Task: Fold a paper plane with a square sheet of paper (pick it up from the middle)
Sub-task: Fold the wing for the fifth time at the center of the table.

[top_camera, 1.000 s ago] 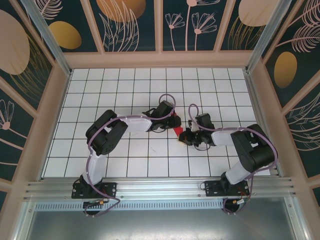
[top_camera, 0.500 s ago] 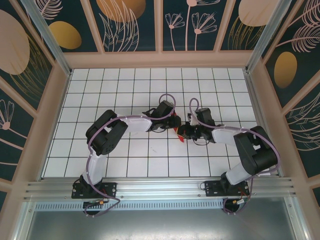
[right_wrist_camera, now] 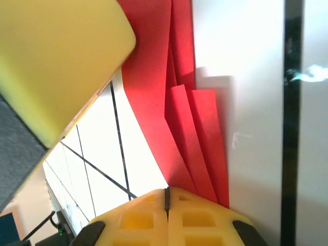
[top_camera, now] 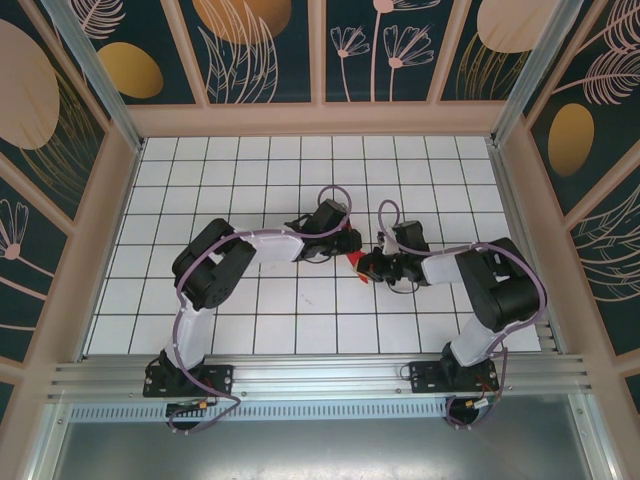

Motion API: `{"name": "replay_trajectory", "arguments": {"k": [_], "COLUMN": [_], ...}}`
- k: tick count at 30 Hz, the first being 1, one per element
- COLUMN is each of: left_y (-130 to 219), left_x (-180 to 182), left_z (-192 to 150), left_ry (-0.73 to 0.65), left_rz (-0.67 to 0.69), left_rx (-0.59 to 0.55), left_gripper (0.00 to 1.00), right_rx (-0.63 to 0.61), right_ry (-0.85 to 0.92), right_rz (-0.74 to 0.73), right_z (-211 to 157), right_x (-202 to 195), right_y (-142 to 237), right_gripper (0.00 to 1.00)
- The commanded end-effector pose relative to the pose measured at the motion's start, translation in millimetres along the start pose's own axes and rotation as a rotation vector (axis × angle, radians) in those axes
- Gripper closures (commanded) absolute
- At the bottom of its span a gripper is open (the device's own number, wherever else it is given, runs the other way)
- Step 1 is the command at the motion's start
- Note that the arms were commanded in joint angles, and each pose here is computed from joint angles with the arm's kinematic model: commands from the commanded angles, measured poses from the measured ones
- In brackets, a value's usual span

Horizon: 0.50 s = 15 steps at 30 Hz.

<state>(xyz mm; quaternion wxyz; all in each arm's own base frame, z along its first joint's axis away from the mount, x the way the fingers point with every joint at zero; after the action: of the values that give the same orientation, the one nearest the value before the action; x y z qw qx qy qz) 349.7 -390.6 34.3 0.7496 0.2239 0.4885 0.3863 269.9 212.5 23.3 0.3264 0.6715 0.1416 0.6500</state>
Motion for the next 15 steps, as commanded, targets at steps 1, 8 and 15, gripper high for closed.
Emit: {"name": "replay_trajectory", "arguments": {"k": [1, 8, 15], "left_y": [-8, -3, 18], "left_x": [6, 7, -33], "left_z": [-11, -6, 9], "left_ry": [0.001, 0.01, 0.016], "left_rz": [0.015, 0.015, -0.202], "left_rx": [0.046, 0.02, -0.019], "left_gripper": [0.62, 0.62, 0.86], "right_rx": [0.0, 0.014, 0.015], "right_ry": [-0.059, -0.12, -0.134], "right_rz": [-0.098, -0.132, -0.137], "right_z": [-11, -18, -17], "right_x": [-32, -48, -53], "right_y": [1, 1, 2], "right_gripper": [0.93, 0.96, 1.0]}}
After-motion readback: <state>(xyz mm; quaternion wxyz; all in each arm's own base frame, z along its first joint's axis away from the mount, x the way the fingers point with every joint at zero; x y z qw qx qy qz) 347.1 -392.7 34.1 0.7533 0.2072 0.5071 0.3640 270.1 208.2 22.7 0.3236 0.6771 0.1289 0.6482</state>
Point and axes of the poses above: each hand's point on the last joint's axis, 136 mm out from that joint toward the fingers, its own y axis back along the fingers, its own x axis along the line the jaws close on, z = x × y, the point moved 1 cm from there along y, back along the fingers, and after that the axes turned 4 degrees about -y, right-handed, at the moved point
